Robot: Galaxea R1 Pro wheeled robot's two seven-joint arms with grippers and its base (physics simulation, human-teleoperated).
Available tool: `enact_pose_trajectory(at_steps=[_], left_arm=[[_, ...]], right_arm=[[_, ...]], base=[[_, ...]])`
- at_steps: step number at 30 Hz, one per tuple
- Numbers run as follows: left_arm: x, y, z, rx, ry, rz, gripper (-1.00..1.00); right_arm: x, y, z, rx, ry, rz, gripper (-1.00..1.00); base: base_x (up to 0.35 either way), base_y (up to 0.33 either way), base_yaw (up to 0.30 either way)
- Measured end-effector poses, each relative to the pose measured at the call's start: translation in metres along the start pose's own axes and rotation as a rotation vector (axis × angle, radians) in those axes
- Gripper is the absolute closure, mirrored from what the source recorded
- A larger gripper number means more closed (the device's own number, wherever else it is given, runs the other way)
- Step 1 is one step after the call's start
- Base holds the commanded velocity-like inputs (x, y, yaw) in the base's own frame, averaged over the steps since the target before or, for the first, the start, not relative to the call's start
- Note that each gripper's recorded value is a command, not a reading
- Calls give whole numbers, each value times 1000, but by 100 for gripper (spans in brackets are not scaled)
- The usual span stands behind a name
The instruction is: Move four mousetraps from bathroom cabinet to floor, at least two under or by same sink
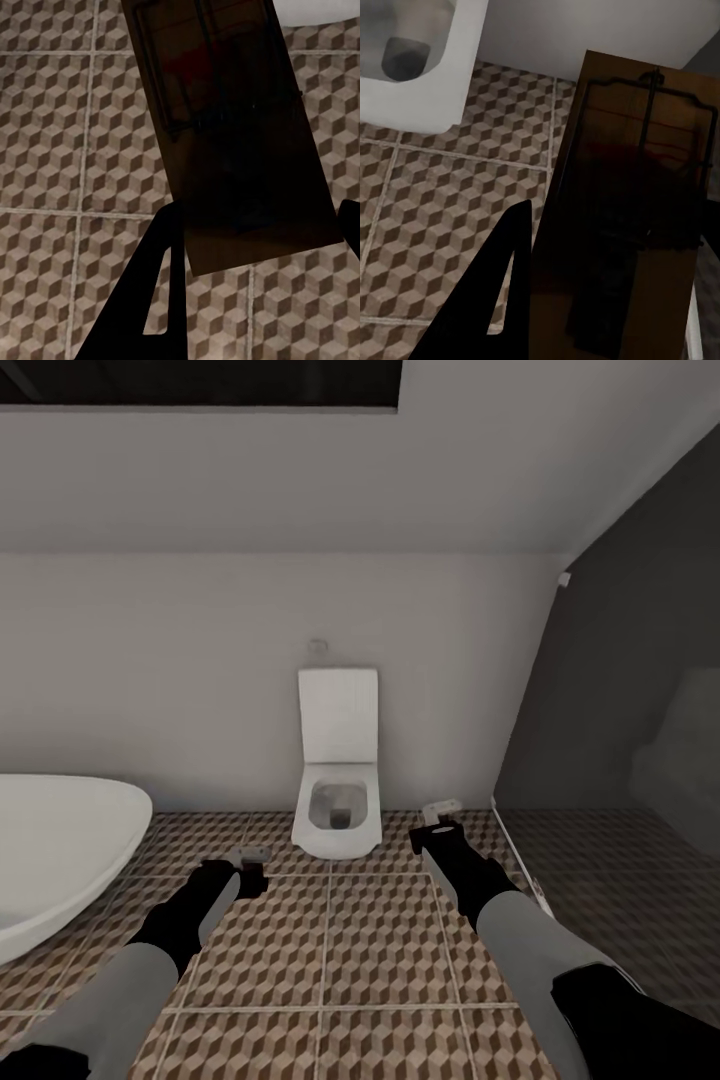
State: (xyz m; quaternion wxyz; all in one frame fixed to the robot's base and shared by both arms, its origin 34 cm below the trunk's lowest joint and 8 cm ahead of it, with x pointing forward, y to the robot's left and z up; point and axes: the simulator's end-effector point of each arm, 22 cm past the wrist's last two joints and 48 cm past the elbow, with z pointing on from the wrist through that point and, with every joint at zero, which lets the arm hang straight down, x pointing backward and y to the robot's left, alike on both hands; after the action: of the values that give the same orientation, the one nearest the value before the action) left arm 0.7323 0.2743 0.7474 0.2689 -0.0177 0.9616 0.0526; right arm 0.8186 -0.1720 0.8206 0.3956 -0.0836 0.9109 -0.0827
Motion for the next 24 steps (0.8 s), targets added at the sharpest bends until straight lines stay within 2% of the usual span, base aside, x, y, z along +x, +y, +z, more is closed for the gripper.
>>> enact_pose_trajectory(at_steps=[24], left_arm=[[19, -14, 30, 15, 3, 0, 100]], right_arm=[[25, 17, 24, -13, 4, -1, 100]], base=[[0, 0, 0]])
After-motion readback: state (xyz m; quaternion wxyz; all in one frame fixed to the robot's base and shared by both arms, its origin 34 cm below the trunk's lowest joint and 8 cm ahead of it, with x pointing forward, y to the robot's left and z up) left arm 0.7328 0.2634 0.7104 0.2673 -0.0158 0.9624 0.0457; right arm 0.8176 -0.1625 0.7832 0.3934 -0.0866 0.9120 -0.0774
